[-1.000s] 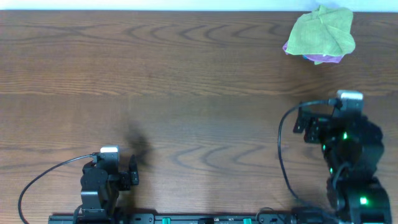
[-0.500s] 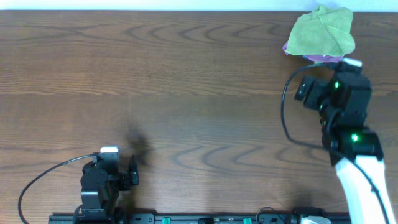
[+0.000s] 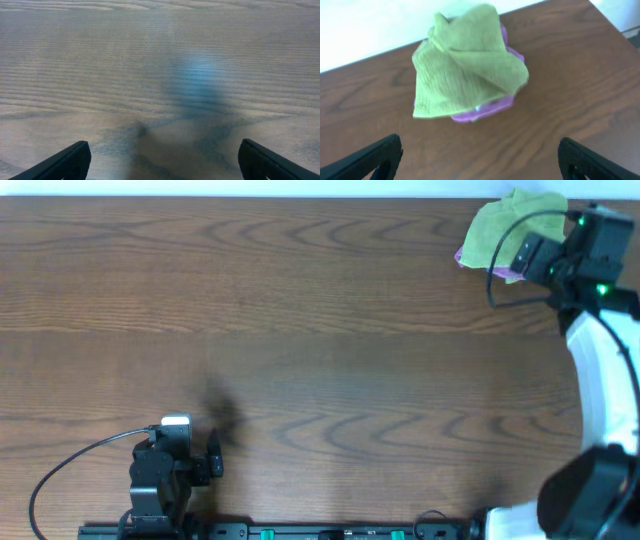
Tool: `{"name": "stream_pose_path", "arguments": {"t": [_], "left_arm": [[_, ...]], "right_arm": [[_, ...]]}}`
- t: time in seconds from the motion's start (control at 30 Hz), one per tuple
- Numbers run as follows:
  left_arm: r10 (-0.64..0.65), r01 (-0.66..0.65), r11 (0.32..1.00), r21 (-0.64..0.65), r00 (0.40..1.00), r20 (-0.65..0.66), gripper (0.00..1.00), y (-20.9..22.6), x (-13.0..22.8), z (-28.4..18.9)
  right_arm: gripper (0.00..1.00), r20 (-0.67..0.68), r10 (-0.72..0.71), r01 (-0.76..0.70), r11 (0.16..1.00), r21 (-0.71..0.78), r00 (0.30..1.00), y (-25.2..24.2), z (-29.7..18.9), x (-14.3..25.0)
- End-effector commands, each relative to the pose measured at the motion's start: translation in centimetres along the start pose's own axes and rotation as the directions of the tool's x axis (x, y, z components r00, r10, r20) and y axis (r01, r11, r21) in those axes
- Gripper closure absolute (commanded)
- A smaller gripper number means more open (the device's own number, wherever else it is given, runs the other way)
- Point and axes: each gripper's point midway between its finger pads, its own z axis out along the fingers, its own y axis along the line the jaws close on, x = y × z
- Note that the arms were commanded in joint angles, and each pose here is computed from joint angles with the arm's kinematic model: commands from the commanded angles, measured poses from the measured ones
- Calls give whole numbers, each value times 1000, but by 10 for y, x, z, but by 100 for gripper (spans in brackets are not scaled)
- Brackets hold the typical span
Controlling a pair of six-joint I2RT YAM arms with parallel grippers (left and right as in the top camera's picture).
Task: Fold the cloth
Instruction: 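Reach the right gripper forward to the green towel on the cloth pile, then grasp the green towel with the right gripper and lift it off the pile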
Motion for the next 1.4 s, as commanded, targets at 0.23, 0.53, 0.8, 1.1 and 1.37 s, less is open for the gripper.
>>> {"name": "stream_pose_path", "arguments": {"t": [0.23,0.53,0.8,1.1,1.37], "left_arm": [[15,-15,1000,7,1000,-21,5,-1,8,4],[15,-15,1000,7,1000,-21,5,-1,8,4],[15,-15,1000,7,1000,-21,5,-1,8,4],[15,-15,1000,7,1000,-21,5,-1,8,4],[15,-15,1000,7,1000,-21,5,-1,8,4]], "right_arm": [[1,-6,-1,1,999,36,1000,4,60,-41],[1,-29,-28,30,995,100,999,-5,97,-43],[1,-32,-32,35,994,101,999,-4,100,-41],[1,-2,-32,32,997,70,999,1,129,-39],[1,-37,-35,37,997,62,999,2,146,-23]]}}
